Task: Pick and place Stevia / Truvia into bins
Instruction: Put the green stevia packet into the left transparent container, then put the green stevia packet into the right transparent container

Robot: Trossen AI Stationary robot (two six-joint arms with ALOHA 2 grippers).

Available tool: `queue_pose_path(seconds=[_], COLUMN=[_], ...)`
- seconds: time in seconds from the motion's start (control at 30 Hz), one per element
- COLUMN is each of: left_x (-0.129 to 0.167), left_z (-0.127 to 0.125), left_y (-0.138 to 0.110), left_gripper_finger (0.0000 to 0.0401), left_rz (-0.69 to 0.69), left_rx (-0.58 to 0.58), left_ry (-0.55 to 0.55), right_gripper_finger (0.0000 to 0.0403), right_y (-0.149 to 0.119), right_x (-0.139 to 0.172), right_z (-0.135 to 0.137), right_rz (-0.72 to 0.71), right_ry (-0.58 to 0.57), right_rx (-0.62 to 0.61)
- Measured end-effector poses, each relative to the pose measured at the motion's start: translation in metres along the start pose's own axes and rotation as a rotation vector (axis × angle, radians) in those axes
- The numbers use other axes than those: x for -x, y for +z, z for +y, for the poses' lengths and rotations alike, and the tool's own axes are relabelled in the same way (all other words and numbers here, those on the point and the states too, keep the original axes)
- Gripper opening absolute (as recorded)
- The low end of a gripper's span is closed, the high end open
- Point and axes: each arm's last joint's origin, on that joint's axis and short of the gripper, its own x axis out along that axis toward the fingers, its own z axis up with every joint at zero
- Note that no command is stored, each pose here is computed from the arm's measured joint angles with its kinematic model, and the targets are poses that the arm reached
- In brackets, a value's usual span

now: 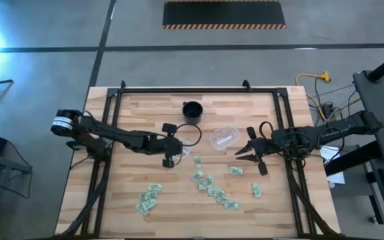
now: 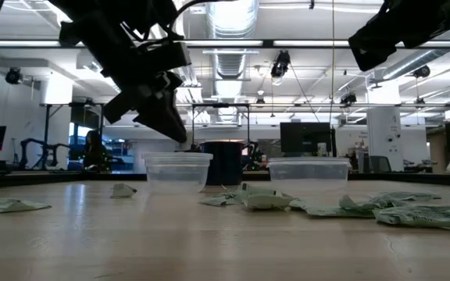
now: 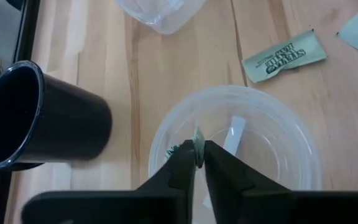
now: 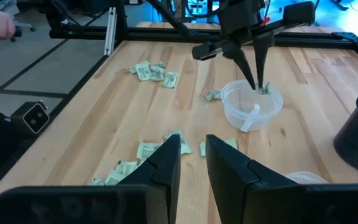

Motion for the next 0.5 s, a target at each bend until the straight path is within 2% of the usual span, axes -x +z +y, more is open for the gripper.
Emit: queue_pose_path(seconds=[0.17, 0.3, 0.5], left_x=[0.000, 0.004, 0.031], left_z=[0.000, 0.000, -0.009], left_y=[0.000, 0.000, 0.006], left_gripper_finger=[0.0082, 0.0107, 0.0114], left_rz=[0.001, 0.003, -0.063], left_rx=[0.000, -0.004, 0.028], left_ry=[0.003, 0.001, -0.034], right_gripper_finger=[0.0068, 0.0068, 0.0068], right_y=[0.000, -0.002, -0.027], right_x=[0.000, -0.002, -0.017], right_z=[0.000, 0.001, 0.012], right_rz=[0.000, 0.012, 0.191], right_ry=[0.000, 0.004, 0.035], right_rx=[-0.013, -0.048, -0.120])
